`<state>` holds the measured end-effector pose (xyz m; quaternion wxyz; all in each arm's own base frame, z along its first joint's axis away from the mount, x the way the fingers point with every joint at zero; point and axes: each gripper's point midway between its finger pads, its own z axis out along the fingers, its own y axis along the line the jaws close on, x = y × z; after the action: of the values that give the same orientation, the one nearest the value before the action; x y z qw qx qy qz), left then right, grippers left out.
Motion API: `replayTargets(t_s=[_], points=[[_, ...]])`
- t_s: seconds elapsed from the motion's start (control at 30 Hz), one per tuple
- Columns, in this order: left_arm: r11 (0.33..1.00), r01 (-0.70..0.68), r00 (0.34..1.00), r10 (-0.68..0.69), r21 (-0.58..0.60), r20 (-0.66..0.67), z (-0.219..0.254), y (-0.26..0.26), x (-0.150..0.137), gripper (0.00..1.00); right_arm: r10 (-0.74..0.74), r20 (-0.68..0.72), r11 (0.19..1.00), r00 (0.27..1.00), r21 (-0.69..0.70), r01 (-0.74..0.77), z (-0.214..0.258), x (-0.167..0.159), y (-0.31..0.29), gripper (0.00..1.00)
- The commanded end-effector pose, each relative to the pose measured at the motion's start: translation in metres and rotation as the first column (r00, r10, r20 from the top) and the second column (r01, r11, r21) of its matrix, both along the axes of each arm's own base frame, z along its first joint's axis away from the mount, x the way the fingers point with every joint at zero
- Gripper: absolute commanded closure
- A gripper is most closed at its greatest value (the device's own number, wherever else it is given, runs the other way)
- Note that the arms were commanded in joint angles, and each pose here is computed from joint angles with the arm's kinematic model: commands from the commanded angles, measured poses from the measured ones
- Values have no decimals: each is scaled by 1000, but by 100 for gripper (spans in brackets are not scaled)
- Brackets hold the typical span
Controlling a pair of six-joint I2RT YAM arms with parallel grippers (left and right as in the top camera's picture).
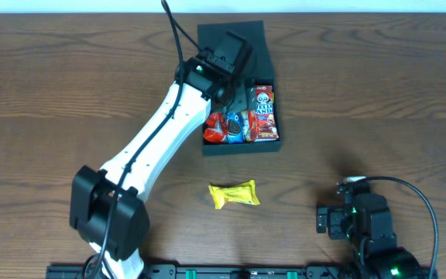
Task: Pack container
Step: 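Carry the Oreo pack into the black box and release it, then move the left gripper down to the yellow snack bag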
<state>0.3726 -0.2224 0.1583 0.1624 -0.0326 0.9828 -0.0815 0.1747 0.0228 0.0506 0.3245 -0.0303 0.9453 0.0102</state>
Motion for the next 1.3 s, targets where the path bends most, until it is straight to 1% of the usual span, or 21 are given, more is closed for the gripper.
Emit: replayTargets(t_s=[0.0, 0.1, 0.2, 0.27, 0.33, 0.4, 0.47, 0.5, 0.53, 0.57, 0.6, 0.63, 0.67, 0.73, 0.77, 0.83, 0.93, 1.07, 1.17, 1.27], points=[[992, 22, 999, -26, 122, 25, 18, 16, -18, 5, -16, 2, 1000, 1000, 10, 16, 0, 0, -1, 1], [980, 86, 996, -80, 178, -42, 18, 16, -50, 5, -16, 2, 1000, 1000, 10, 16, 0, 0, -1, 1], [968, 151, 986, -134, 200, -97, 8, 13, -80, 5, -16, 2, 1000, 1000, 10, 16, 0, 0, -1, 1], [968, 167, 980, -142, 189, -137, -3, 11, -100, 5, -16, 2, 1000, 1000, 10, 16, 0, 0, -1, 1], [974, 167, 971, -135, 151, -198, -19, 8, -129, 5, -16, 2, 1000, 1000, 10, 16, 0, 0, -1, 1], [977, 167, 964, -134, 129, -229, -32, 7, -149, 5, -16, 2, 1000, 1000, 10, 16, 0, 0, -1, 1], [961, 238, 952, -202, 140, -232, -43, 9, -159, 5, -16, 2, 1000, 1000, 10, 16, 0, 0, -1, 1], [929, 339, 924, -299, 146, -239, -49, 9, -164, 5, -16, 2, 1000, 1000, 10, 16, 0, 0, -1, 1], [884, 441, 883, -396, 156, -254, -53, 9, -170, 5, -16, 2, 1000, 1000, 10, 16, 0, 0, -1, 1], [824, 540, 829, -488, 168, -272, -57, 11, -176, 5, -16, 2, 1000, 1000, 10, 16, 0, 0, -1, 1], [771, 609, 784, -551, 183, -285, -59, 13, -179, 5, -16, 2, 1000, 1000, 10, 16, 0, 0, -1, 1], [691, 697, 712, -634, 190, -303, -62, 15, -183, 5, -16, 2, 1000, 1000, 10, 16, 0, 0, -1, 1], [642, 742, 666, -677, 192, -312, -63, 15, -185, 5, -16, 2, 1000, 1000, 10, 16, 0, 0, -1, 1], [521, 830, 557, -762, 198, -329, -66, 15, -190, 5, -16, 2, 1000, 1000, 10, 16, 0, 0, -1, 1], [478, 850, 526, -783, 220, -332, -67, 16, -189, 5, -16, 2, 1000, 1000, 10, 16, 0, 0, -1, 1], [413, 866, 492, -805, 283, -331, -70, 15, -186, 5, -16, 2, 1000, 1000, 10, 16, 0, 0, -1, 1], [283, 903, 390, -855, 323, -343, -78, 8, -189, 5, -16, 2, 1000, 1000, 10, 16, 0, 0, -1, 1], [190, 922, 313, -879, 337, -360, -92, -3, -186, 5, -16, 2, 1000, 1000, 10, 16, 0, 0, -1, 1], [106, 933, 238, -898, 343, -370, -107, -14, -178, 5, -16, 2, 1000, 1000, 10, 16, 0, 0, -1, 1], [65, 923, 206, -917, 379, -343, -114, -26, -165, 5, -16, 2, 1000, 1000, 10, 16, 0, 0, -1, 1]])
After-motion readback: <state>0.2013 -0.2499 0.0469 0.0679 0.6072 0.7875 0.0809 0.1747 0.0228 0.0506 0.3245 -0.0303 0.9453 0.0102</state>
